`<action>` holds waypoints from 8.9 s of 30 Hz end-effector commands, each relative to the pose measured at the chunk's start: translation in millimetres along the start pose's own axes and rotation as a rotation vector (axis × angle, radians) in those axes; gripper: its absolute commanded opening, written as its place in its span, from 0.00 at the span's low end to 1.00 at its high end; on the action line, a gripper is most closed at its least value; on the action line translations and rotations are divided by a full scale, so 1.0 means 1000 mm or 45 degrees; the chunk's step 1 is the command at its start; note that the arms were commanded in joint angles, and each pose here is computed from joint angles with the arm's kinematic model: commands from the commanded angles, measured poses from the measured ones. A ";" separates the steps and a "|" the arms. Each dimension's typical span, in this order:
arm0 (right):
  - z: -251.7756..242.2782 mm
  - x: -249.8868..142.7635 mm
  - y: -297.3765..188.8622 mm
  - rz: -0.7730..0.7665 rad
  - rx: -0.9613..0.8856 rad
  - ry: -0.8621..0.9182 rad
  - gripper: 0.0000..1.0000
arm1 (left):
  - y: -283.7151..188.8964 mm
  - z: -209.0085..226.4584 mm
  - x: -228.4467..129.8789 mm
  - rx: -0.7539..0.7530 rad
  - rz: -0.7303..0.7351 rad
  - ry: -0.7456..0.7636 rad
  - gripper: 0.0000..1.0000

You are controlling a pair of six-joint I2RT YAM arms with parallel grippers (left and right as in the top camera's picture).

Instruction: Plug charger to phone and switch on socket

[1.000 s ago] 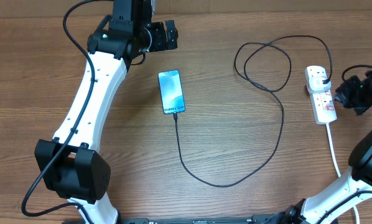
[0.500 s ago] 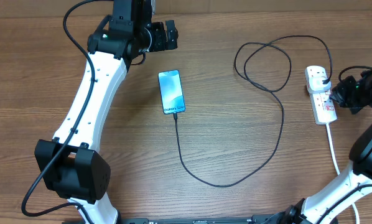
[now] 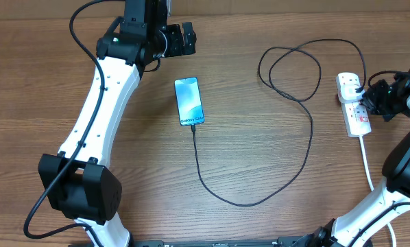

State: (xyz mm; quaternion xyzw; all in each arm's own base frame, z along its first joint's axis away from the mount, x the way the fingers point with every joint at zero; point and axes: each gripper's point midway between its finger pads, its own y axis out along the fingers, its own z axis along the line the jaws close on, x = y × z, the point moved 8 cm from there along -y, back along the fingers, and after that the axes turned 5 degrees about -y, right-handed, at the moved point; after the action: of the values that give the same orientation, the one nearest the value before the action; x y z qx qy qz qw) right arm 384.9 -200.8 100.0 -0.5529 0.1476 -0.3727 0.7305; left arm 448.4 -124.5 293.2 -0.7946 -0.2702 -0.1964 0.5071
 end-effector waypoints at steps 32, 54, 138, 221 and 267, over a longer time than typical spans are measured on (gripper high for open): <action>0.011 -0.023 0.004 0.160 0.057 -0.009 0.04 | -0.007 -0.004 0.007 -0.003 -0.036 0.003 1.00; -0.011 0.008 0.000 -0.068 -0.067 0.123 0.04 | -0.007 -0.004 0.007 -0.003 -0.036 0.002 1.00; 0.016 -0.047 0.048 0.345 0.041 0.081 0.04 | -0.007 -0.004 0.007 -0.003 -0.036 0.002 0.99; 0.112 -0.179 -0.295 -0.215 0.205 -0.481 1.00 | -0.007 -0.004 0.007 -0.003 -0.036 0.002 1.00; 0.037 -0.263 -0.177 -1.481 0.621 -0.655 1.00 | -0.007 -0.004 0.007 -0.003 -0.036 0.002 0.99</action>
State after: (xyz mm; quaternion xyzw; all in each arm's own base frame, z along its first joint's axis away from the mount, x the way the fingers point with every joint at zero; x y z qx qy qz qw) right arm 163.2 -8.3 228.2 -0.4326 -0.4391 -0.5780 0.5347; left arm 448.5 -124.2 293.1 -0.7936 -0.2710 -0.1961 0.5082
